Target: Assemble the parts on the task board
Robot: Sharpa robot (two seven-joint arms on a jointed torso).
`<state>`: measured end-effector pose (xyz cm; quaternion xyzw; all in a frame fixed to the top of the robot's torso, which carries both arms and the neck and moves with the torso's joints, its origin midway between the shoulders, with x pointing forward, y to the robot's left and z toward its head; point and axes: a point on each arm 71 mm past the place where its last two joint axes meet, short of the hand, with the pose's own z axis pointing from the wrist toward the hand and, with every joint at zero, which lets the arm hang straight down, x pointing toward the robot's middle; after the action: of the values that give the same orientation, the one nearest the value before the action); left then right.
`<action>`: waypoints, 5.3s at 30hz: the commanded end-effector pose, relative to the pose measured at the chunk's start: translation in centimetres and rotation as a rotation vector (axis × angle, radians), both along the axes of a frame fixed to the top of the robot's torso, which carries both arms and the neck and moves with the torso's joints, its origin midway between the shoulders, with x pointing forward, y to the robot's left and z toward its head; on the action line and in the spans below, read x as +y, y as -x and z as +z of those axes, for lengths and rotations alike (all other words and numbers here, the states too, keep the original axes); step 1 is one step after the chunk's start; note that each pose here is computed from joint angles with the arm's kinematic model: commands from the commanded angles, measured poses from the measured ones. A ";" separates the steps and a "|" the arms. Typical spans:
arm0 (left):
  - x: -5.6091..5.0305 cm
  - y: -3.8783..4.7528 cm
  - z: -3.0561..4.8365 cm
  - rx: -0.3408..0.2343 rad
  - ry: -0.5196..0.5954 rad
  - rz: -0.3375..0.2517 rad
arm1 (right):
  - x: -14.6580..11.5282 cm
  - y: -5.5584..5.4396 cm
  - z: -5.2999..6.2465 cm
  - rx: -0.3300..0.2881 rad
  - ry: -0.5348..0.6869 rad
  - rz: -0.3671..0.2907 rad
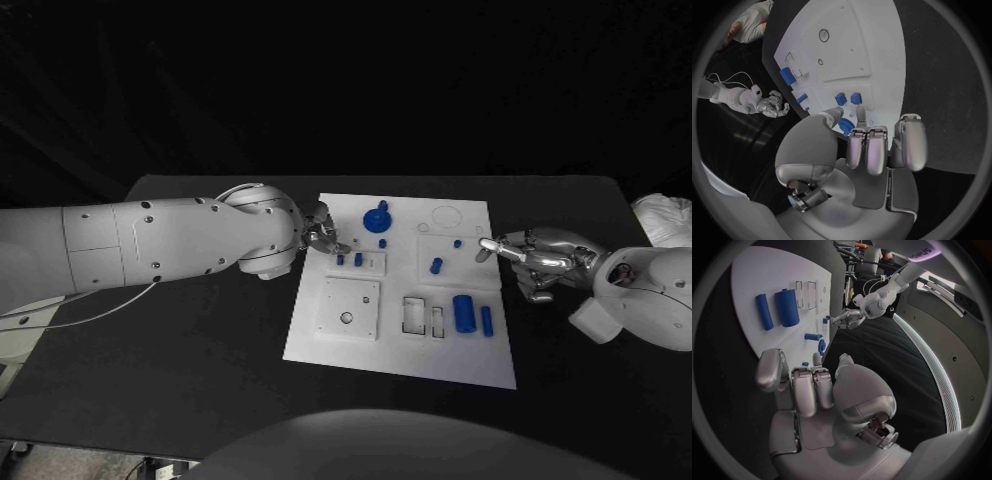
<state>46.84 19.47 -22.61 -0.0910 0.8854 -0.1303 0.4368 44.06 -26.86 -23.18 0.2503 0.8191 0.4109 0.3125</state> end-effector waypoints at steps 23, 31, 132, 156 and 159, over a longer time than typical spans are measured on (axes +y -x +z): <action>-0.5 0.01 -0.39 0.047 -0.057 -0.003 | 0.2 0.2 -0.2 0.021 0.002 0.026; -0.6 0.00 -0.55 0.065 -0.075 -0.006 | 0.3 0.2 -0.2 0.022 0.002 0.028; -0.7 -0.44 -0.44 0.053 0.058 -0.014 | 0.2 0.3 -0.7 0.046 0.017 0.028; -0.6 -1.69 1.29 0.279 -0.231 -0.164 | 0.4 0.4 -0.5 0.036 0.013 0.026; -0.8 -1.85 1.32 0.274 -0.238 -0.165 | 0.5 0.4 -0.5 0.037 0.012 0.029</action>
<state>48.87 18.53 -21.18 -0.0053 0.9423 -0.0751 0.3262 43.74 -26.51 -23.71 0.2489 0.8299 0.4027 0.2953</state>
